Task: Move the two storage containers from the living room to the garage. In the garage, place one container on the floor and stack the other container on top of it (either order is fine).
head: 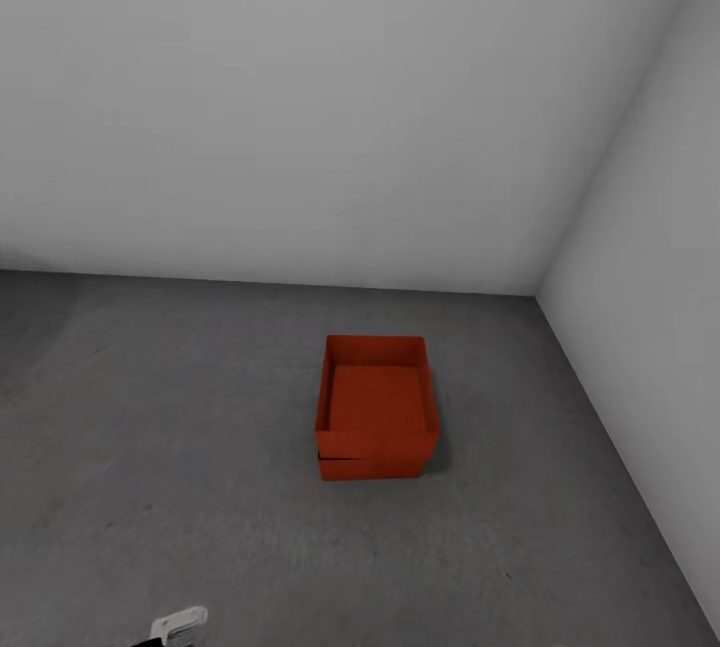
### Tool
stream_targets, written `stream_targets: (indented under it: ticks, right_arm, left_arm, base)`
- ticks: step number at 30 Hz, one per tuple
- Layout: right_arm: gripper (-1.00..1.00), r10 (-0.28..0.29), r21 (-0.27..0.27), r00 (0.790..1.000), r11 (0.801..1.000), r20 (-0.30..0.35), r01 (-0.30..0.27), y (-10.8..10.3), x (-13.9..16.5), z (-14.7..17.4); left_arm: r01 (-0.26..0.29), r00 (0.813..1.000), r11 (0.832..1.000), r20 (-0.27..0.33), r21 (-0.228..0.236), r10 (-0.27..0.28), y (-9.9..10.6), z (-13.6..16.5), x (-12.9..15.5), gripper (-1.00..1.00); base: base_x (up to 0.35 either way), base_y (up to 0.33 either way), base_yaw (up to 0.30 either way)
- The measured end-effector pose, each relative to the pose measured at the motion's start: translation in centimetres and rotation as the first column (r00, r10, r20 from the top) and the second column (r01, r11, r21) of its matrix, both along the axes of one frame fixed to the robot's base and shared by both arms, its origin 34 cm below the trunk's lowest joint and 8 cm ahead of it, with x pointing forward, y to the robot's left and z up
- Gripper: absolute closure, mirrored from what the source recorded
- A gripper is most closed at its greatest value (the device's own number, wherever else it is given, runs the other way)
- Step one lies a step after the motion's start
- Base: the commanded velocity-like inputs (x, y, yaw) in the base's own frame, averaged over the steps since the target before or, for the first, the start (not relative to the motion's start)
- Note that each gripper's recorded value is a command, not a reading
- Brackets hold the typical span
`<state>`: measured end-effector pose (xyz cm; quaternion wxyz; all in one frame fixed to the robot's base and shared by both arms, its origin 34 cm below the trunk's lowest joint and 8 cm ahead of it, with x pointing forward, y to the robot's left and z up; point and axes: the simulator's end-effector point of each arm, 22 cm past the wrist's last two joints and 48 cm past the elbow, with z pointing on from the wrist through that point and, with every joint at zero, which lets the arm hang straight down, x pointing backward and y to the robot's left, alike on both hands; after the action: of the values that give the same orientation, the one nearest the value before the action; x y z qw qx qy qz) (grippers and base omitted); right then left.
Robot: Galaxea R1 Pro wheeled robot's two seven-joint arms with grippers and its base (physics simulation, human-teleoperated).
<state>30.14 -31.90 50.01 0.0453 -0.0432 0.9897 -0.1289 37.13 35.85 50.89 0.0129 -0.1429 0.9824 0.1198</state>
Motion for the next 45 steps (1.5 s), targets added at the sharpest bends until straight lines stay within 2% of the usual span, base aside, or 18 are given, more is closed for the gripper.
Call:
stream_targets:
  ticks: [3,6,13,19,24,29,31,45]
  right_arm:
    - [-1.0,0.011,0.004,0.998,1.0,-0.059,-0.011,0.2,-4.7,0.0]
    - [-1.0,0.013,0.009,0.996,1.0,-0.092,-0.013,0.4,-7.3,0.1]
    - [-1.0,0.017,0.015,0.994,1.0,-0.108,-0.016,0.7,-8.5,0.1]
    - [-1.0,0.017,0.037,0.994,0.999,-0.11,-0.013,1.6,-8.8,0.0]
    - [-1.0,0.025,0.106,0.992,0.994,-0.123,-0.012,3.1,-10.3,0.0]
    - [-1.0,0.031,0.182,0.992,0.983,-0.125,-0.008,4.5,-10.5,-0.1]
    - [-1.0,0.033,0.195,0.992,0.981,-0.124,-0.008,4.7,-10.4,-0.1]
    - [-1.0,0.032,0.207,0.994,0.978,-0.102,-0.01,4.9,-9.6,0.0]
  left_arm:
    - [0.006,0.999,1.0,-0.037,-0.003,-0.006,-0.2,-0.3,-2.8,-1.0]
    - [0.009,0.998,1.0,-0.058,-0.008,-0.009,-0.4,-0.5,-4.9,-1.0]
    - [0.013,1.0,1.0,-0.017,-0.011,-0.013,-0.6,-0.9,-8.0,-1.0]
    - [0.017,1.0,1.0,0.003,-0.006,-0.017,-0.5,-0.8,-8.1,-1.0]
    - [0.016,1.0,1.0,0.01,-0.006,-0.016,-0.5,-0.7,-7.8,-1.0]
    - [0.017,1.0,1.0,0.018,-0.005,-0.017,-0.5,-0.6,-7.5,-1.0]
    - [0.017,1.0,1.0,0.021,-0.005,-0.017,-0.5,-0.6,-7.3,-1.0]
    - [0.017,0.999,1.0,0.044,-0.005,-0.017,-0.5,-0.2,-6.5,-1.0]
  base:
    - [0.0,0.0,0.0]
    - [0.0,0.0,0.0]
    - [0.0,0.0,0.0]
    - [0.0,0.0,0.0]
    - [0.0,0.0,0.0]
    - [0.0,0.0,0.0]
    - [0.0,0.0,0.0]
    - [0.0,0.0,0.0]
